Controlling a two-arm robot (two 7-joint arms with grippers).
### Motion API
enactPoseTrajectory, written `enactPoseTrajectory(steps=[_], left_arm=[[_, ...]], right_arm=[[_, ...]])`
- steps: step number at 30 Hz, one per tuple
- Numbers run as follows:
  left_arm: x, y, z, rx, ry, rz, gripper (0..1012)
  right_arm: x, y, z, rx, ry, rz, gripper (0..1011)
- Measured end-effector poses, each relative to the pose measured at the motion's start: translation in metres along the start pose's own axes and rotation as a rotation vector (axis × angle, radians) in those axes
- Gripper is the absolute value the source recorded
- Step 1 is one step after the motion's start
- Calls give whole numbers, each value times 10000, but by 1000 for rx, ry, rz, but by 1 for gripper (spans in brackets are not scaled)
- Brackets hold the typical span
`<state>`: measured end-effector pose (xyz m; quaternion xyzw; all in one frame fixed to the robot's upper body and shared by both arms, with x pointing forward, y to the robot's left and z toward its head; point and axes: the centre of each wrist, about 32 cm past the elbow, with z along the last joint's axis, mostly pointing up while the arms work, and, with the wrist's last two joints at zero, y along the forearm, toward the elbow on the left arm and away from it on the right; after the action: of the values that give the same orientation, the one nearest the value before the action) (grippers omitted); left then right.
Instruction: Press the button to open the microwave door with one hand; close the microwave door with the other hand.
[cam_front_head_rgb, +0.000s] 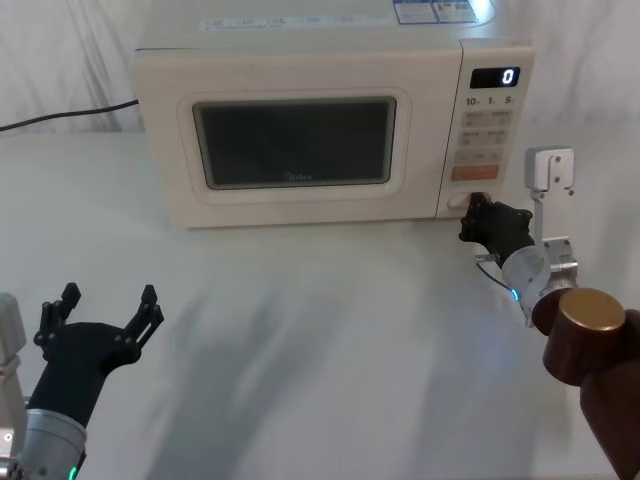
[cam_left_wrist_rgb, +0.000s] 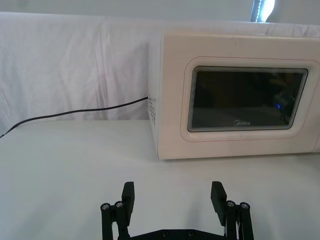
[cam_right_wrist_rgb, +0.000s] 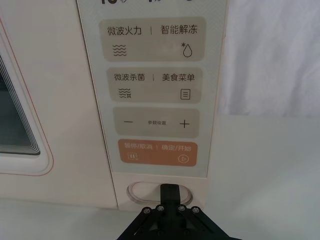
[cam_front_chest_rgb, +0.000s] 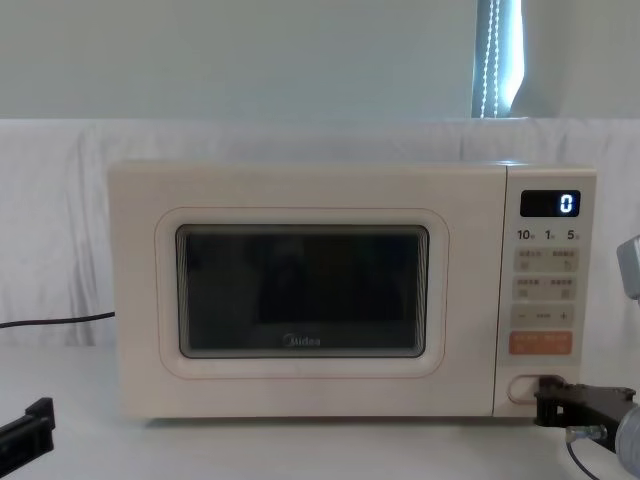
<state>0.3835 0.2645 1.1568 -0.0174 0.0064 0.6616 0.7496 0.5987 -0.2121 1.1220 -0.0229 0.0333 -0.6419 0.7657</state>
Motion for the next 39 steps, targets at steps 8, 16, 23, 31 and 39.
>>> enactPoseTrajectory(steps=[8,16,23,31,39], left_arm=[[0,0,0,0,0,0,1001],[0,0,0,0,0,0,1001],[0,0,0,0,0,0,1001],[1,0,0,0,0,0,1001],[0,0,0,0,0,0,1001]], right_arm=[[-4,43,2,-3,-4,3,0],[-6,86,3,-5,-6,6,0],[-12,116,1,-6,-8,8,0],[-22,141,10,-8,-12,12,0],[-22,151,13,-9,-15,13,0]])
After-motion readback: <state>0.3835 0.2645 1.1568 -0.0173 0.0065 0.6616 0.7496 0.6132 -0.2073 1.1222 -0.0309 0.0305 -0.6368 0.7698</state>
